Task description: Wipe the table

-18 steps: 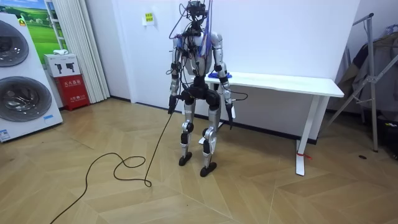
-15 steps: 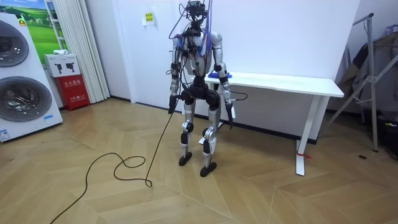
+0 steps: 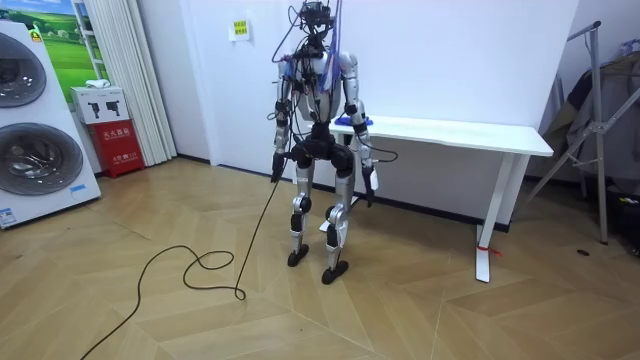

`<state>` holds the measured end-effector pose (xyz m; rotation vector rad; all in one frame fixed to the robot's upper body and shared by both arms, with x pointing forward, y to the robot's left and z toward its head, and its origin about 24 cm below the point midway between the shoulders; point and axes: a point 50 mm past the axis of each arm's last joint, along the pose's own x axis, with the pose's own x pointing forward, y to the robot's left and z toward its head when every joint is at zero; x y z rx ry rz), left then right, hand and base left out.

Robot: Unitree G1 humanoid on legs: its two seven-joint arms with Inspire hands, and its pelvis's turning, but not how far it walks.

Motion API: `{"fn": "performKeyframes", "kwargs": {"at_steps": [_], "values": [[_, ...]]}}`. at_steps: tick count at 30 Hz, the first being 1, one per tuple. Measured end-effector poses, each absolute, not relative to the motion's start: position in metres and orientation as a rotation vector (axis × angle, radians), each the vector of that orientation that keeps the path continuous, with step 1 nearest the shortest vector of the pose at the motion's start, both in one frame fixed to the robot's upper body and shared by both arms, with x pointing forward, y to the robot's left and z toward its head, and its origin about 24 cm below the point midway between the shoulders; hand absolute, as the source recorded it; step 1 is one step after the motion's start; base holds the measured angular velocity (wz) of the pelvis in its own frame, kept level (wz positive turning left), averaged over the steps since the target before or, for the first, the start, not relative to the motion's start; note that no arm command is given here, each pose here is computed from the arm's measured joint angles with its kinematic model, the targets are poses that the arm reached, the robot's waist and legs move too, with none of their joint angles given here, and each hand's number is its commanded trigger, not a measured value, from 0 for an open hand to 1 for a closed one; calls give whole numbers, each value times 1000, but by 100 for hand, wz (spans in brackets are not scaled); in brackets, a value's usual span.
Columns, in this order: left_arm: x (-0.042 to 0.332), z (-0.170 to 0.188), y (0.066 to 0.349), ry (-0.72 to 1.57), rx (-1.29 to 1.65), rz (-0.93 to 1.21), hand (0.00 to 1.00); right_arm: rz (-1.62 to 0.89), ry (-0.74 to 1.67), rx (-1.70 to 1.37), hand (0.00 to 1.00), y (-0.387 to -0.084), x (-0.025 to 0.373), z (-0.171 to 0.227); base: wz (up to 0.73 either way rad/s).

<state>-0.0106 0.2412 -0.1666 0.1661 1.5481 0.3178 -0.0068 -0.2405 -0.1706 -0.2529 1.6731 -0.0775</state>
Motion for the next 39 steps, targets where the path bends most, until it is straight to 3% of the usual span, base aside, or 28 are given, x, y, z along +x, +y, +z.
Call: {"fn": "performKeyframes", "kwargs": {"at_steps": [3, 12, 16, 21, 26, 32, 39], "values": [[-10, -167, 241, 1546, 165, 319, 0, -228, 1661, -122, 0, -241, -10, -170, 2], [-32, -159, 261, 1552, 64, 523, 0, -1137, 1389, 725, 0, -258, -35, -164, -1], [-39, -155, 271, 1524, 47, 616, 0, -1409, 1183, 887, 0, -290, -24, -153, -11], [-35, -152, 279, 1490, 51, 647, 0, -1474, 961, 727, 0, -343, 33, -123, -5], [-21, -152, 278, 1453, 85, 589, 0, -1413, 636, 381, 0, -387, 113, -53, -5], [-16, -153, 276, 1442, 145, 520, 0, -1293, 255, -172, 0, -386, 184, 39, 0], [-13, -155, 271, 1450, 156, 465, 0, -1076, 21, -539, 0, -348, 221, 86, 0]]}}
